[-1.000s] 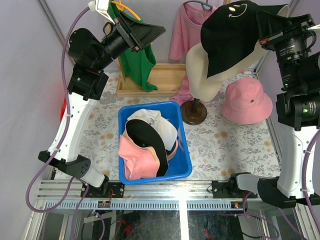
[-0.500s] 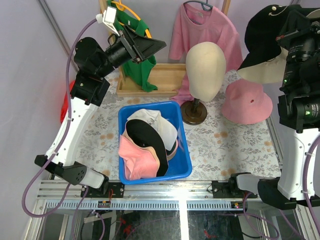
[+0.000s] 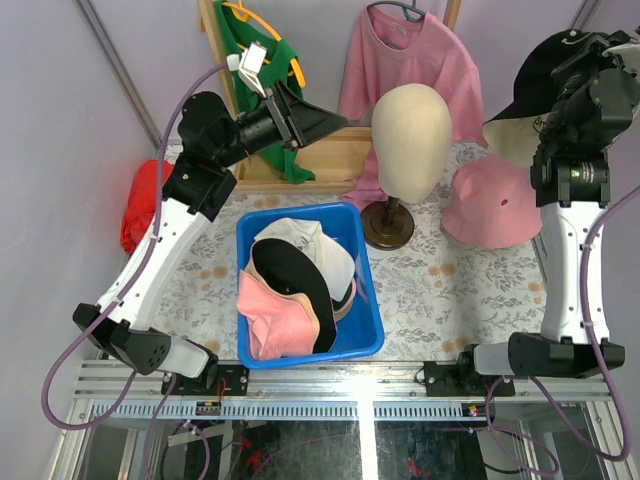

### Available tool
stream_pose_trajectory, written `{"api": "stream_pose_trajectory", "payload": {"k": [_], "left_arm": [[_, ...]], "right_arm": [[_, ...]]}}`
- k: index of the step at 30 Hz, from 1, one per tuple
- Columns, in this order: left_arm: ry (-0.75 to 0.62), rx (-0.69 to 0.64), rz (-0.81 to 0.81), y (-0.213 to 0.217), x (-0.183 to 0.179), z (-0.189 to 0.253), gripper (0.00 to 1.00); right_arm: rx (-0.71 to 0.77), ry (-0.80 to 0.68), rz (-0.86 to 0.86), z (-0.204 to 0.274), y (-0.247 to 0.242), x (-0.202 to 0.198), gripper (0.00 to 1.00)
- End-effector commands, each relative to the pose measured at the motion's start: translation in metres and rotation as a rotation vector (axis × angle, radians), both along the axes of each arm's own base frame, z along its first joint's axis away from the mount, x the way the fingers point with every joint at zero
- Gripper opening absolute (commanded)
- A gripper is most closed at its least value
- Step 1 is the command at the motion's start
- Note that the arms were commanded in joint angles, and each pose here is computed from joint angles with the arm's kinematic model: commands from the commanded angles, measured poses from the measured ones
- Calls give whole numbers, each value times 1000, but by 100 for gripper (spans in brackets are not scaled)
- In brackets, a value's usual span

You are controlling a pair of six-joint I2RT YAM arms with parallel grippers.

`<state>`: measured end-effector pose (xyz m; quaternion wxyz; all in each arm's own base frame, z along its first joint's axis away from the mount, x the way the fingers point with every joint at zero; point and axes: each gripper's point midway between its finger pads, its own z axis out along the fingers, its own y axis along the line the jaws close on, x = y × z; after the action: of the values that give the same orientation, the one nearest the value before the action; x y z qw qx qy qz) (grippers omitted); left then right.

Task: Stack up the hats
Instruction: Stack the hat on the hat.

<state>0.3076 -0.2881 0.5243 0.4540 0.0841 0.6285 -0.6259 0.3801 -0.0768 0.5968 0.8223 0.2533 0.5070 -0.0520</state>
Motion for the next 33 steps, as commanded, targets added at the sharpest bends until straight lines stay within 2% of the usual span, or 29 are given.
{"api": "stream_pose_trajectory", "payload": {"k": [1, 15, 24, 29, 33], "left_arm": [[-73, 8, -67, -11, -21, -2, 58], [7, 82, -150, -40, -25, -62, 57], [42, 118, -183, -49, -26, -88, 56], [43, 135, -183, -49, -26, -96, 56], [41, 134, -184, -47, -30, -94, 56]], "right_arm": [[26, -110, -76, 8, -35, 7, 0], [26, -81, -39, -56, -59, 112, 0], [41, -64, 53, -93, -34, 185, 0], [52, -27, 79, -117, -2, 192, 0], [86, -17, 91, -132, 11, 178, 0]]}}
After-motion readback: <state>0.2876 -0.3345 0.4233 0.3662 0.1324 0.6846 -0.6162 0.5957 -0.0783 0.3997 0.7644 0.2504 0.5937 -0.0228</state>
